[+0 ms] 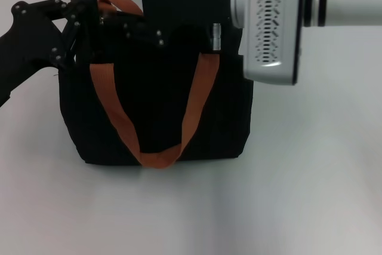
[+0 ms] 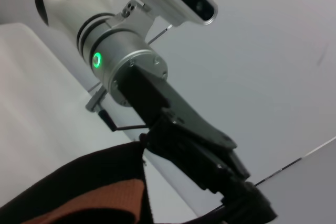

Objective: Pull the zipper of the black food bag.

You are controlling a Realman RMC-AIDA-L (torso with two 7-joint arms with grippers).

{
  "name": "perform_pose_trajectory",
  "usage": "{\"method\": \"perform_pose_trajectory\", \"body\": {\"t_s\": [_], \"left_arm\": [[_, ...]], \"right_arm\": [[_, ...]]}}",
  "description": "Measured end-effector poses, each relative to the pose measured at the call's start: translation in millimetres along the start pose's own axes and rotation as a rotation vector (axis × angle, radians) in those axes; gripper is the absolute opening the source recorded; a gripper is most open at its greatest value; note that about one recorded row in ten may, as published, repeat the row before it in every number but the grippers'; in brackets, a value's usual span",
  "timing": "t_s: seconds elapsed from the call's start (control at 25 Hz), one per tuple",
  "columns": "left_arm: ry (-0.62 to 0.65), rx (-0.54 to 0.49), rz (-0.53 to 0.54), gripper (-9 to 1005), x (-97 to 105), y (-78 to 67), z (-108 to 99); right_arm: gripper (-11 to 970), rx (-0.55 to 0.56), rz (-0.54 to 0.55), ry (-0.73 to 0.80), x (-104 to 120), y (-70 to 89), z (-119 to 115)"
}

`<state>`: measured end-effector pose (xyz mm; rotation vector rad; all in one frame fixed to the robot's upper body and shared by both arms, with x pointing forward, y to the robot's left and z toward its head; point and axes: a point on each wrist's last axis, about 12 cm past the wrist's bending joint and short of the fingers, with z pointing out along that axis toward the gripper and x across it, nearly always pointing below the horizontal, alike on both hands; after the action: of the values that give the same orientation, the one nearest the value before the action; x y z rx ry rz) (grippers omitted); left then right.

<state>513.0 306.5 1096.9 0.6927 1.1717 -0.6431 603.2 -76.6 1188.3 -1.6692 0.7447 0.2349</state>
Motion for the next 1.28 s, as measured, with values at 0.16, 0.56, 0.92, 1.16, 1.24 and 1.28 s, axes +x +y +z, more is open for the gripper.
{"method": "perform_pose_trajectory", "body": {"t_s": [0.16, 0.56, 0.92, 1.16, 1.24, 1.28], "left_arm": [[-0.003, 0.001, 0.002, 86, 0, 0.6, 1], [-0.003, -0.002, -0.004, 88, -1, 2.2, 1], [-0.003, 0.005, -0.009, 91, 0, 0.3, 2], [-0.010, 0.008, -0.008, 92, -1, -0.4, 2], [-0.013, 0.007, -0.008, 93, -1, -0.2, 1], [-0.014, 0.006, -0.008, 93, -2, -0.2, 1]], "right_arm": [[415, -0.009, -0.010, 0.021, 1, 1.9, 6], [414, 0.006, 0.005, 0.014, 1, 4.6, 1], [414, -0.013, -0.019, 0.011, -2, 6.1, 8], [414, -0.018, -0.026, 0.026, -4, 11.1, 13], [356, -0.014, -0.020, 0.024, -4, 11.8, 12], [327, -0.010, -0.014, 0.022, -4, 11.8, 12]]}}
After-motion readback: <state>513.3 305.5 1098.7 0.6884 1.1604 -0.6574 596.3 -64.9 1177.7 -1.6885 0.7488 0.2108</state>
